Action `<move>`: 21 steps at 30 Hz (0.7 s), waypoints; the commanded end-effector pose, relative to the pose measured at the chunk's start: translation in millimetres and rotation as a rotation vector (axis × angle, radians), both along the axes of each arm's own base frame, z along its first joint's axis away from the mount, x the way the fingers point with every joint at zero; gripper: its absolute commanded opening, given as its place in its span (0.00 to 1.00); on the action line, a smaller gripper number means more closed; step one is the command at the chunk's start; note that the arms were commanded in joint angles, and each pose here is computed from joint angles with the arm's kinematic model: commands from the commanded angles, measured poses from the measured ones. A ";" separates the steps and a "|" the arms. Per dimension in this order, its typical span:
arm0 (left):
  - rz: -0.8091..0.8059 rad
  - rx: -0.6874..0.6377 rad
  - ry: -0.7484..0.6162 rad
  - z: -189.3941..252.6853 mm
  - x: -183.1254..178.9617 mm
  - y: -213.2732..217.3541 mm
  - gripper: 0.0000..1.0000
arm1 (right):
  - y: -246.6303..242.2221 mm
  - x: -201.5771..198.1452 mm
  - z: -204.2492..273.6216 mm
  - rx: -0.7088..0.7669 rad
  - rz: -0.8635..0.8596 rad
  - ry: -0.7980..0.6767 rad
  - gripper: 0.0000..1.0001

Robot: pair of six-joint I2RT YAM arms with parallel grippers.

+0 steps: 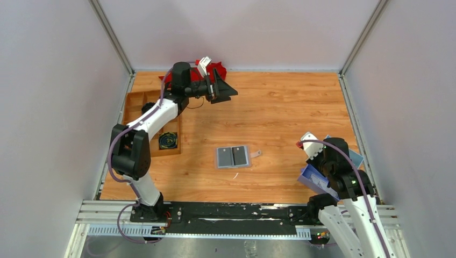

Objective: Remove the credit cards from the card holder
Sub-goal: Move the storage box to the center of the board.

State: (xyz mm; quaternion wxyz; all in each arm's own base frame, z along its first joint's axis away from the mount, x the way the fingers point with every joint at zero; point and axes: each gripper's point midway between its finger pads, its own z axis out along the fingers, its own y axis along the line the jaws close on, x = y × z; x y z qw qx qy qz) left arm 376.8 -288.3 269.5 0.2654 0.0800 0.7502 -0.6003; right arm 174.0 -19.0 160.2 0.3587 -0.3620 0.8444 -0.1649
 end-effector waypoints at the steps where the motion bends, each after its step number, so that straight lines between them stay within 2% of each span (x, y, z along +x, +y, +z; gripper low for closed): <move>1: -0.015 -0.021 0.033 6.6 7.6 -1.6 1.00 | -4.8 -23.6 -26.5 -0.025 0.010 0.131 0.00; 17: 0.019 -0.021 0.058 -2.5 40.8 -10.0 1.00 | -31.1 -27.9 -44.1 -0.087 -0.049 0.200 0.00; 21: 0.018 -0.018 0.066 -8.1 45.5 -11.3 1.00 | -31.3 -26.5 -58.3 -0.086 -0.024 0.276 0.00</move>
